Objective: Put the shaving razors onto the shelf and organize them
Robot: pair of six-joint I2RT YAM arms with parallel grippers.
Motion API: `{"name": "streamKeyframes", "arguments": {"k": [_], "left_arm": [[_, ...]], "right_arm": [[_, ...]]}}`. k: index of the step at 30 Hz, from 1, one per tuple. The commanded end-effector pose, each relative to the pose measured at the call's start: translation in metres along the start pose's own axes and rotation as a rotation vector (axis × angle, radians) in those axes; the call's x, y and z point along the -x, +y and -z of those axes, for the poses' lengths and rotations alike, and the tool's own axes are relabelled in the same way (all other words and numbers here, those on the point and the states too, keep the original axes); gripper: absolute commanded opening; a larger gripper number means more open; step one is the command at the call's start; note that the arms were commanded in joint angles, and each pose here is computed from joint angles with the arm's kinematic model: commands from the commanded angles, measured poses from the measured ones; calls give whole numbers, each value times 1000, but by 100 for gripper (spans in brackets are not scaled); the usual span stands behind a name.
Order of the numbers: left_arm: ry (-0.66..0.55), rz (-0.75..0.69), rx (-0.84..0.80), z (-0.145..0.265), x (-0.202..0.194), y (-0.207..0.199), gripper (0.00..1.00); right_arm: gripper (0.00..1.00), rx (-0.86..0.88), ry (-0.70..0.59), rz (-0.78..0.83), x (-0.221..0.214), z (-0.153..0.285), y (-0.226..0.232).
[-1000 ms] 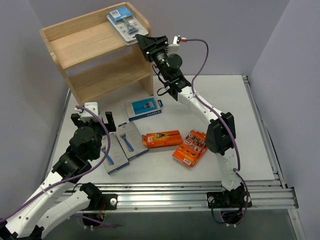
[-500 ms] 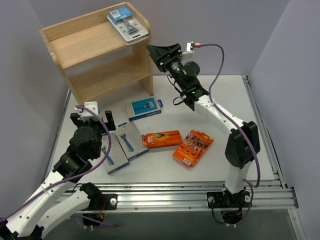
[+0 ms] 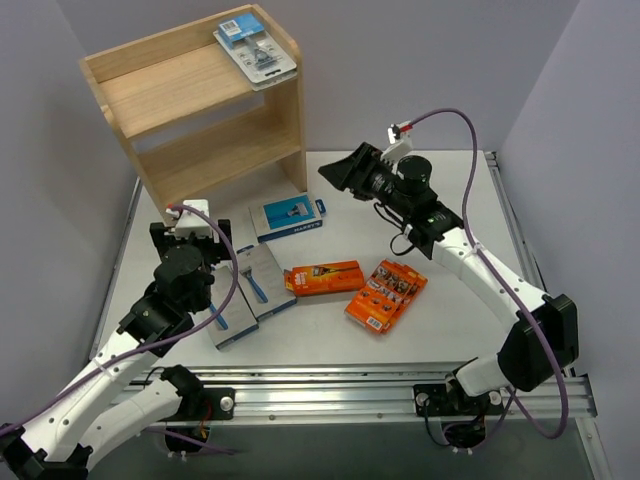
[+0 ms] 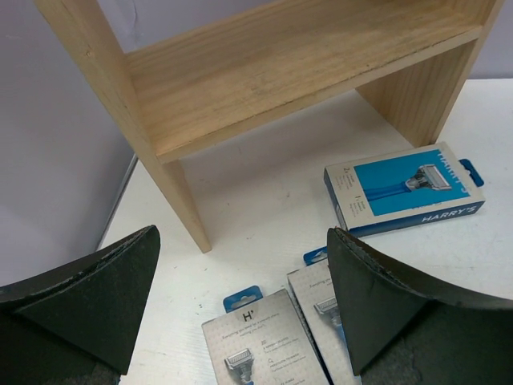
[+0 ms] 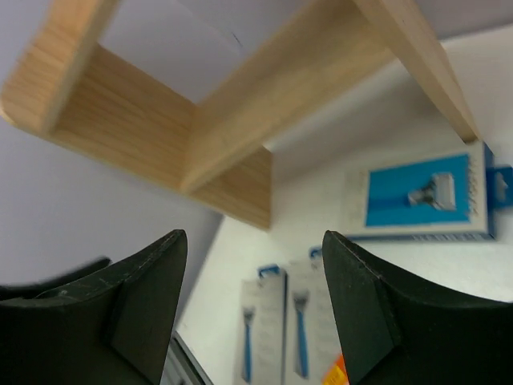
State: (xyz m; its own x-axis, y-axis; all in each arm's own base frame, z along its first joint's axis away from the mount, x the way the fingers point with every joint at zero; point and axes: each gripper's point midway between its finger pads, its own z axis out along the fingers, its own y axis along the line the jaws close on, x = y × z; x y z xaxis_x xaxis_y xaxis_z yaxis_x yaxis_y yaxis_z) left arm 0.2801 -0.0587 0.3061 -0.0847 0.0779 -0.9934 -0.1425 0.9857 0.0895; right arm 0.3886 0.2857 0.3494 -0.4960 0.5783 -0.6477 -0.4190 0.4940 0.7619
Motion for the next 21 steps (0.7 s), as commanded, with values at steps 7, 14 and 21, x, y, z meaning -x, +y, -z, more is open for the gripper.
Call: {"name": "streamKeyframes", "arguments": {"k": [7, 14, 21], "left_arm": [[6, -76, 21, -9, -3, -3, 94], [36, -130, -2, -10, -9, -7, 81], [-1, -71, -12, -1, 0, -1, 88]], "right_arm": [[68, -160, 434, 373, -96, 78, -61], [89, -200, 623, 596, -170, 115, -65], [90, -229, 578, 755, -173, 119, -71]]}}
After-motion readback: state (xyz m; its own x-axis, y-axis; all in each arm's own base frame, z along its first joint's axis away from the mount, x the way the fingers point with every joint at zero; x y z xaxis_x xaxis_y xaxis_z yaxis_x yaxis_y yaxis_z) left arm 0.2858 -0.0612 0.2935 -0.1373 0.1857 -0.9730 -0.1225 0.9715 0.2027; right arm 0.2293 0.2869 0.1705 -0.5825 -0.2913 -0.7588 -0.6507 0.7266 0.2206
